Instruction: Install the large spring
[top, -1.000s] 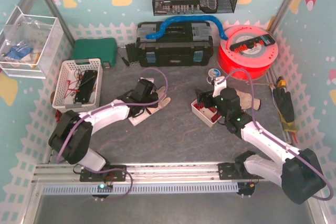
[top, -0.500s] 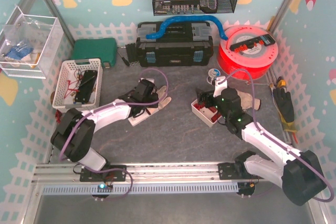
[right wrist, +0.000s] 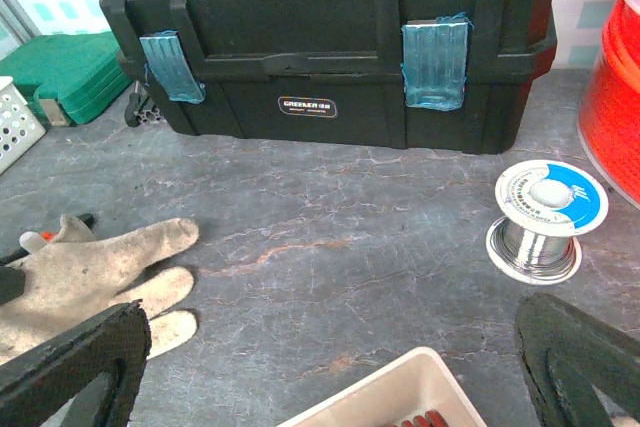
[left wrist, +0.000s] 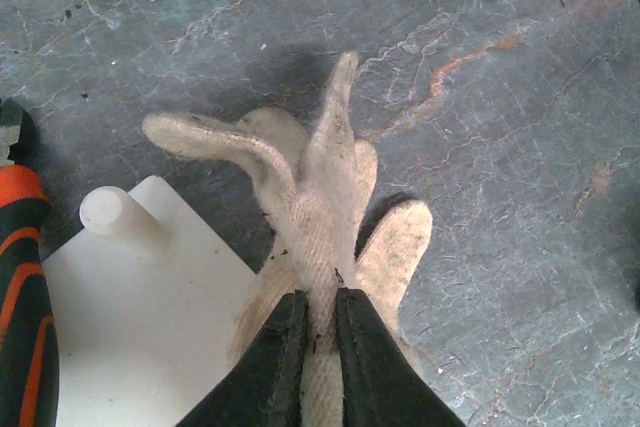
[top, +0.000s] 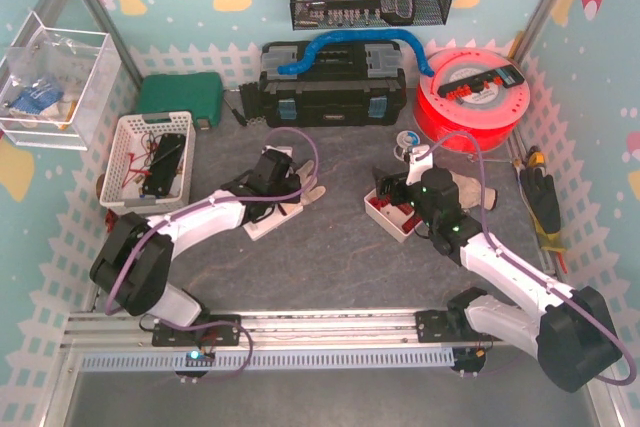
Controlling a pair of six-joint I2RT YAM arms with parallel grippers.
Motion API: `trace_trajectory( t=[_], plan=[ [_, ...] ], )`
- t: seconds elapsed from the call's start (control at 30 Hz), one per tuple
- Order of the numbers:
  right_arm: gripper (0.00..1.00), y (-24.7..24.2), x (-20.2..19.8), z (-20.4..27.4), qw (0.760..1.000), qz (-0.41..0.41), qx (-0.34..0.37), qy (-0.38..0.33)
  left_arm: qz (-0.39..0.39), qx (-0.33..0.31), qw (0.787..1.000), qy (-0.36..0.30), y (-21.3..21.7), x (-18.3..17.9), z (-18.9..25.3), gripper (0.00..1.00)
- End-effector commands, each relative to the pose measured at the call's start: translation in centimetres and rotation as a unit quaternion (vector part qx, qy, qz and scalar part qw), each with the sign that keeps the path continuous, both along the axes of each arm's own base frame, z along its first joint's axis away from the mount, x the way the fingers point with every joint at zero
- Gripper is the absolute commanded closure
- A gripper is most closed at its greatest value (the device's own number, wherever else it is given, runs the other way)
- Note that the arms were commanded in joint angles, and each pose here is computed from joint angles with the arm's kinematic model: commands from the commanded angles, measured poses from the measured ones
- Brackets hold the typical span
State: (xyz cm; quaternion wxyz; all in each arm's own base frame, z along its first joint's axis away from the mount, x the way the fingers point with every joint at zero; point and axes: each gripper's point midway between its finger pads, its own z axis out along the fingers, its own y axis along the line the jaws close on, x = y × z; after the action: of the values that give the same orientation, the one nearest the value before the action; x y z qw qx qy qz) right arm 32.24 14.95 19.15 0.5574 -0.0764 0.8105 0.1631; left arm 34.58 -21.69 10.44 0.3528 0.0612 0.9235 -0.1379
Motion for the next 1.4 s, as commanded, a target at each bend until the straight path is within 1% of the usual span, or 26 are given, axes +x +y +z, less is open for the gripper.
trace_trajectory(
  t=[0.0, 0.13, 0.3, 0.5, 0.67, 0.87, 0.97, 1.03, 1.1, 1.23, 1.3, 1.37],
  plan=[
    [0.01, 0.1, -0.2, -0.1, 1.000, 0.001, -0.002, -0.003, -0.003, -0.012, 0.999, -0.038, -0.6, 0.9, 3.0, 0.87],
    [0.01, 0.1, -0.2, -0.2, 1.000, 0.002, -0.001, -0.003, -0.015, -0.044, 0.996, -0.071, -1.9, 2.0, 5.9, 0.91],
    [0.01, 0.1, -0.2, -0.3, 1.000, 0.003, -0.001, -0.003, -0.041, -0.091, 0.986, -0.131, -4.2, 3.7, 9.8, 0.98],
    [0.01, 0.8, -0.4, -0.7, 1.000, 0.019, 0.007, -0.006, -0.037, -0.100, 0.976, -0.190, -5.8, 7.1, 10.7, 1.00],
    [0.01, 1.0, -0.3, -0.9, 1.000, 0.022, 0.004, -0.006, -0.031, -0.102, 0.977, -0.187, -8.0, 10.4, 9.2, 1.00],
    [0.01, 1.0, -0.3, -1.1, 1.000, 0.021, 0.000, -0.004, -0.048, -0.118, 0.981, -0.144, -10.3, 11.6, 5.3, 0.86],
    [0.01, 1.1, -0.2, -1.2, 1.000, 0.021, 0.000, -0.002, -0.032, -0.103, 0.985, -0.138, -9.6, 11.8, 4.4, 0.64],
    [0.01, 1.2, -0.2, -1.3, 1.000, 0.023, 0.000, 0.002, -0.015, -0.089, 0.986, -0.140, -8.5, 11.7, 4.4, 0.55],
    [0.01, 1.3, -0.2, -1.4, 1.000, 0.025, 0.001, 0.004, 0.001, -0.073, 0.987, -0.143, -7.3, 11.3, 4.8, 0.50],
    [0.02, 1.4, -0.2, -1.3, 1.000, 0.026, 0.001, 0.003, 0.025, -0.050, 0.988, -0.145, -4.8, 9.9, 5.9, 0.47],
    [0.02, 1.4, -0.2, -1.3, 1.000, 0.025, 0.001, 0.002, 0.032, -0.043, 0.989, -0.140, -3.4, 9.0, 6.0, 0.48],
    [0.02, 1.4, -0.2, -1.3, 1.000, 0.025, 0.001, 0.003, 0.043, -0.042, 0.990, -0.131, -1.8, 8.0, 5.7, 0.52]
  ],
)
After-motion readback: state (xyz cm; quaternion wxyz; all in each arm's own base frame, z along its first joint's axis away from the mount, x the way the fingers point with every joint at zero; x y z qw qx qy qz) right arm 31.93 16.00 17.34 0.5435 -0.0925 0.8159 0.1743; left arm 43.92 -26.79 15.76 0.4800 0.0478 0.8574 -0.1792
